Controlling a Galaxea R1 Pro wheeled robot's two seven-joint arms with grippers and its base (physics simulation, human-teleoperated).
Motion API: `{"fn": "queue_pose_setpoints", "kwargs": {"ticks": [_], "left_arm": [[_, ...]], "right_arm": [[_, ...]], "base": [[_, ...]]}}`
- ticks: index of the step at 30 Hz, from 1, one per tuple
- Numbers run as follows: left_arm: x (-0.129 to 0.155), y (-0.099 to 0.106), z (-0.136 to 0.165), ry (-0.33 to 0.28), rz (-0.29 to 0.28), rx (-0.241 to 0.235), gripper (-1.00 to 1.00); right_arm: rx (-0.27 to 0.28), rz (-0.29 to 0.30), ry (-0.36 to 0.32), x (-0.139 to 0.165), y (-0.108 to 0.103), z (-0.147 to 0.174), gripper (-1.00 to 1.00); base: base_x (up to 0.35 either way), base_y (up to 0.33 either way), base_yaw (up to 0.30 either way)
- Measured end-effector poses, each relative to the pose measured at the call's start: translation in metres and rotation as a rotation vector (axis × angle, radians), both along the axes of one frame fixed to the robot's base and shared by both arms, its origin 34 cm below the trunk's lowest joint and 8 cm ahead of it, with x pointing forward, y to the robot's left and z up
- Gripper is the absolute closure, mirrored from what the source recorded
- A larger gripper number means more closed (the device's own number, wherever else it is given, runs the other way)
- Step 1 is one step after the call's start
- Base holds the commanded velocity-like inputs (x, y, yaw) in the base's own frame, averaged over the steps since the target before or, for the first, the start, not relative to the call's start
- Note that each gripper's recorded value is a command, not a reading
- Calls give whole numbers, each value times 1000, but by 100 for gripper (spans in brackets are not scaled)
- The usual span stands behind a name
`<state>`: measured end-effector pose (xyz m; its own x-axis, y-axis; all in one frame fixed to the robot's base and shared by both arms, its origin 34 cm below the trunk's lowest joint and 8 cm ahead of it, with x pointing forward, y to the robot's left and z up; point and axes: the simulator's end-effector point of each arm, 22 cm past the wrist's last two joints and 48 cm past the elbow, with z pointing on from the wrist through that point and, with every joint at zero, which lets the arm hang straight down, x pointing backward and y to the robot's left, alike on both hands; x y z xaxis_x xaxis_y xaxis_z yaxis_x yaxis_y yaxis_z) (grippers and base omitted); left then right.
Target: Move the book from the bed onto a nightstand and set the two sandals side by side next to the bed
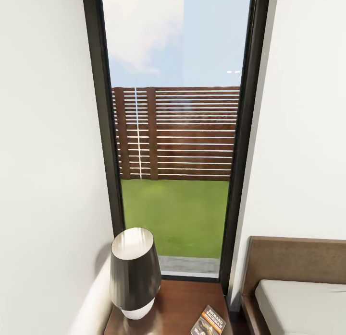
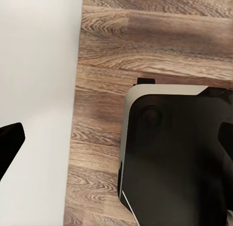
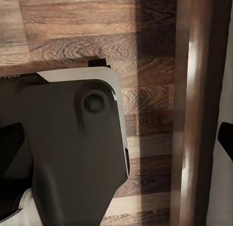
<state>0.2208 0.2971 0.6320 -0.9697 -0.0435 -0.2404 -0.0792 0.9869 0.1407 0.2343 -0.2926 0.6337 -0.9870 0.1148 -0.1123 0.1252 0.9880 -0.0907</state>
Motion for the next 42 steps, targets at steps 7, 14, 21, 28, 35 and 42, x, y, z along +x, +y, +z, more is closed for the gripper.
{"fn": "queue_pose_setpoints", "kwargs": {"ticks": [7,14,21,28,35,42], "left_arm": [[0,0,0,1,-3,-1,-100],[0,-3,0,0,-8,-4,-100],[3,-4,0,-4,-7,-7,-100],[3,-3,0,-5,-8,-5,-100],[3,-3,0,-5,-8,-4,-100],[3,-3,0,-5,-8,-4,-100]], "right_arm": [[0,0,0,0,0,0,-100],[0,0,0,0,0,0,-100],[0,0,0,0,0,0,-100],[0,0,0,0,0,0,-100],[0,0,0,0,0,0,-100],[0,0,0,0,0,0,-100]], "base": [[0,0,0],[0,0,0],[0,0,0],[0,0,0],[0,0,0],[0,0,0]]}}
